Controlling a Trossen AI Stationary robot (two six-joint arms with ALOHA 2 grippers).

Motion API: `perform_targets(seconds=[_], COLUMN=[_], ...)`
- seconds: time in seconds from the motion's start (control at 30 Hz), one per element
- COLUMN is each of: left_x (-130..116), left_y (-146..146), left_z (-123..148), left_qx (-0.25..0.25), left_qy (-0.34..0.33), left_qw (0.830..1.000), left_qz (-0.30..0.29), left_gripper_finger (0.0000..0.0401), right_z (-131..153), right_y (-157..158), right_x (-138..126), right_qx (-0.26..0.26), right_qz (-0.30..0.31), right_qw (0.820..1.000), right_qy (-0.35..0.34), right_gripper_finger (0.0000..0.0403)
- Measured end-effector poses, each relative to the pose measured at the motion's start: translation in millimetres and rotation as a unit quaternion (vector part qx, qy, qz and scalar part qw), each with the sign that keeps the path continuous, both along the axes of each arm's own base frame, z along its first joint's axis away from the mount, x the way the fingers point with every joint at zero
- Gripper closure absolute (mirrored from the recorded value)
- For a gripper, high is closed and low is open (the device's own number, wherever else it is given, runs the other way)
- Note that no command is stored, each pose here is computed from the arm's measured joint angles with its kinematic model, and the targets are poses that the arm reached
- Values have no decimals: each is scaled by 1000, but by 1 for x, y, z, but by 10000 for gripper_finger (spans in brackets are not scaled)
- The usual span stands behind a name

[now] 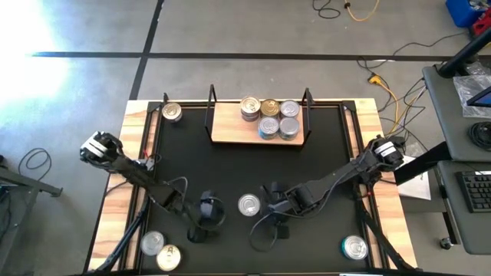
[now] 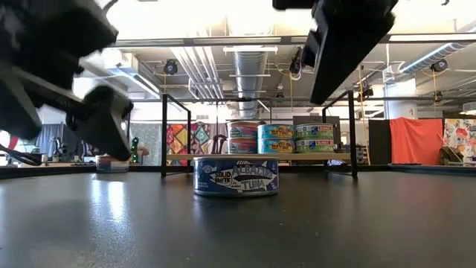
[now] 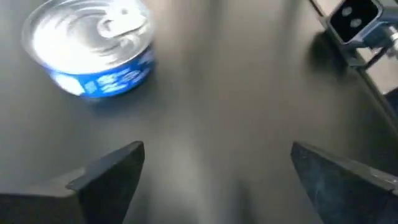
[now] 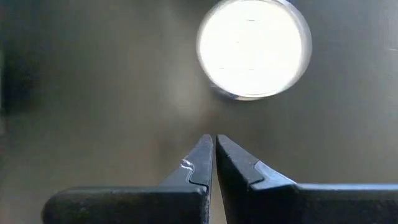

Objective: Stack canned seafood by type on shelf
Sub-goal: Put the blue tuna can on the shelf

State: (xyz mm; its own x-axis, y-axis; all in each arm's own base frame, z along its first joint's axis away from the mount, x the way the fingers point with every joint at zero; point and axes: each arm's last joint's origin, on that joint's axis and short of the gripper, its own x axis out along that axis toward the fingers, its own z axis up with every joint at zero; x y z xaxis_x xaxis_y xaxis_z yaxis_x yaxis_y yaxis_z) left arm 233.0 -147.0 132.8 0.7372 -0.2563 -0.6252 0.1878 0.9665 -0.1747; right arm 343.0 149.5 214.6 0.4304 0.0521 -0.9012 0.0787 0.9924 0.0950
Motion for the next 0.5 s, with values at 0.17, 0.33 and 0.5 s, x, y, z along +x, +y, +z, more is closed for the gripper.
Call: perform_targets(seconds=[0.17, 0.33, 0.5], left_x=[-15, -12, 12], left_y=[24, 36, 37], left_z=[-17, -32, -39], left_qx=[18, 107, 75], left_qy=[-60, -52, -20], left_qw=[996, 992, 996], left_qz=[66, 42, 40], left_gripper_finger=[33, 46, 47], right_z=[-10, -25, -48], right_y=[-11, -21, -25], right_x=[-1, -3, 4], right_qx=[-6, -4, -13], right_qz=[-48, -87, -75], right_qw=[999, 996, 995], right_qy=[10, 34, 57], right_gripper_finger=[390, 390, 390])
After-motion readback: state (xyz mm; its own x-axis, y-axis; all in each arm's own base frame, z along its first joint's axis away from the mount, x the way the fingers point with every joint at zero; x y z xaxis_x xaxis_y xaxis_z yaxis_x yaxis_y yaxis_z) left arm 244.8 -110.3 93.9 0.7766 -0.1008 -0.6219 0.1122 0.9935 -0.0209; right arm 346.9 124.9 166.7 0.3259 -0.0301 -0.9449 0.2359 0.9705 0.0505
